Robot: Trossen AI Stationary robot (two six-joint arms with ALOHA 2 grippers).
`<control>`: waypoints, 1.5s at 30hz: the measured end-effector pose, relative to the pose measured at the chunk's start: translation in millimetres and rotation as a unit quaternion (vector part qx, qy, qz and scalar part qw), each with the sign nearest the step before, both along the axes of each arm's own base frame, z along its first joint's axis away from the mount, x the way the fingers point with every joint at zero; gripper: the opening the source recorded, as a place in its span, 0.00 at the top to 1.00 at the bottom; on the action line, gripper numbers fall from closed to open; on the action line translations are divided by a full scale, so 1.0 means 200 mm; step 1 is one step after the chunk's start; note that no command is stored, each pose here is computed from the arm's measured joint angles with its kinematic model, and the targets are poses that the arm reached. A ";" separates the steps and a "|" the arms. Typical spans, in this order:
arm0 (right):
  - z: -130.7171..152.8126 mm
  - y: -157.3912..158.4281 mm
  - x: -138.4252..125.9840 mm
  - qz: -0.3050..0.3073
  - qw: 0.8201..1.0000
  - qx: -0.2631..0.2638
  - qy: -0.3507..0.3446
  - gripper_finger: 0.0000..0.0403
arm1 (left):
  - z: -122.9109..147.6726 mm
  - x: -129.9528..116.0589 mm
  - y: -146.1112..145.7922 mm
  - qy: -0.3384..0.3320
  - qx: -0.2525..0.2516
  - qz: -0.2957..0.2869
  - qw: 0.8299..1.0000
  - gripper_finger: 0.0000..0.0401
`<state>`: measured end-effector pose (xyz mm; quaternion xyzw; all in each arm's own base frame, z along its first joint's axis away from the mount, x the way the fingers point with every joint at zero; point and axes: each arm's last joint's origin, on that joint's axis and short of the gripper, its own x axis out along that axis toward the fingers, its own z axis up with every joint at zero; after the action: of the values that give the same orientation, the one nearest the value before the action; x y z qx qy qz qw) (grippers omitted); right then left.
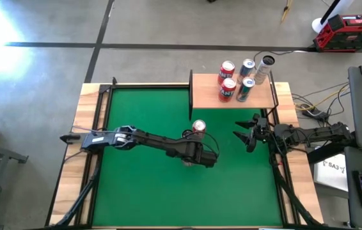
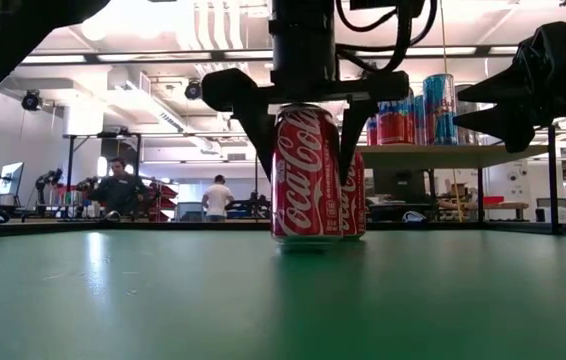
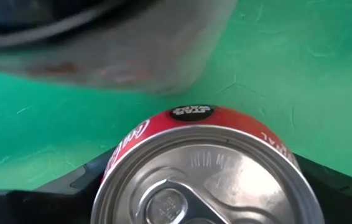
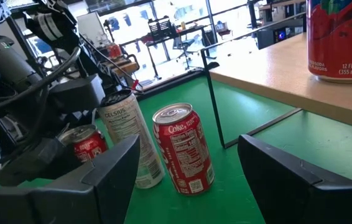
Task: Place canned beverage on shelf
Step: Move the bottom red white soda can to the center of the table, then put the top red white soda can on the shelf
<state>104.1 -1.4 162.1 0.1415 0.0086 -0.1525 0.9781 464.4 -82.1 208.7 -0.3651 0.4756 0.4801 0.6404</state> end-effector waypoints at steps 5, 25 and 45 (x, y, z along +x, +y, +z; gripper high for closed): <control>0.00 0.00 0.00 0.000 1.000 0.000 0.000 0.35 | 0.00 0.00 0.00 0.001 -0.002 0.004 1.000 0.15; 0.00 0.00 0.00 0.000 1.000 0.000 0.000 0.35 | 0.30 -0.11 -0.16 -0.049 -0.005 -0.043 0.998 0.02; 0.00 0.00 0.00 0.000 1.000 0.000 0.000 0.35 | 0.39 -0.69 -0.06 -0.070 0.038 -0.092 0.993 0.04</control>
<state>104.2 -1.4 162.0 0.1414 0.0089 -0.1525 0.9781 326.6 -93.6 287.2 -0.3275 0.4425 0.4099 0.7272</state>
